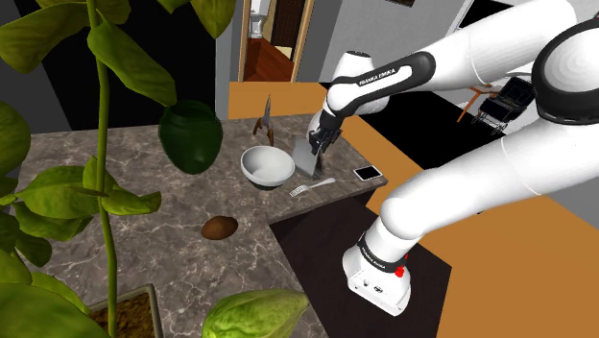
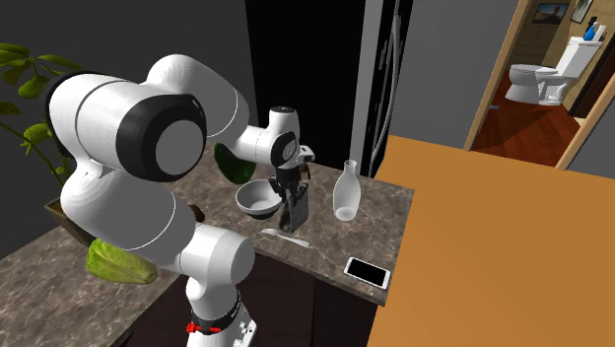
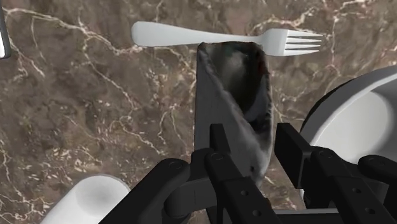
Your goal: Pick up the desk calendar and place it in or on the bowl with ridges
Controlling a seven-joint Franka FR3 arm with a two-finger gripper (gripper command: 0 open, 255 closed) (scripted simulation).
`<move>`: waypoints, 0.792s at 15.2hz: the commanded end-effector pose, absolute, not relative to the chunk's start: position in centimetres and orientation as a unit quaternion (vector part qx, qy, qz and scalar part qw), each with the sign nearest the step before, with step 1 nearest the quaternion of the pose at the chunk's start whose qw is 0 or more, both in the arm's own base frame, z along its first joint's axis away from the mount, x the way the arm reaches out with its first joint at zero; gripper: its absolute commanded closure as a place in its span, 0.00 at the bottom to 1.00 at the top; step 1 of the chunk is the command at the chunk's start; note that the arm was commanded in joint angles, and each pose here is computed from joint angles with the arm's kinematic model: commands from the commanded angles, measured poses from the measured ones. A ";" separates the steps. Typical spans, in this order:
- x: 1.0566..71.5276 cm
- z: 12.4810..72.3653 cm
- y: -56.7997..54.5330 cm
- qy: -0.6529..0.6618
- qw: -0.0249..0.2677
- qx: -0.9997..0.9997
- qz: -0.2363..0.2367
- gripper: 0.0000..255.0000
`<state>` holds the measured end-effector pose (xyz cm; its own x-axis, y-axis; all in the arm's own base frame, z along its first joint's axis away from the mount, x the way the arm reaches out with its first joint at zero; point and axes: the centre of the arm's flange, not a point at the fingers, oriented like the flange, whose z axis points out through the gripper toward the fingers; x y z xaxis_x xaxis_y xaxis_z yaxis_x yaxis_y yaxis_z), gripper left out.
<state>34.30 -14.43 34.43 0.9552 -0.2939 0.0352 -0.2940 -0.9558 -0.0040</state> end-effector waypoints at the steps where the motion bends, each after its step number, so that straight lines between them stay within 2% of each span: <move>1: 34.4 35.4 -14.4 -0.149 0.001 0.989 0.018 1.00; 12: 34.4 41.2 -14.4 -0.149 0.001 0.989 0.018 1.00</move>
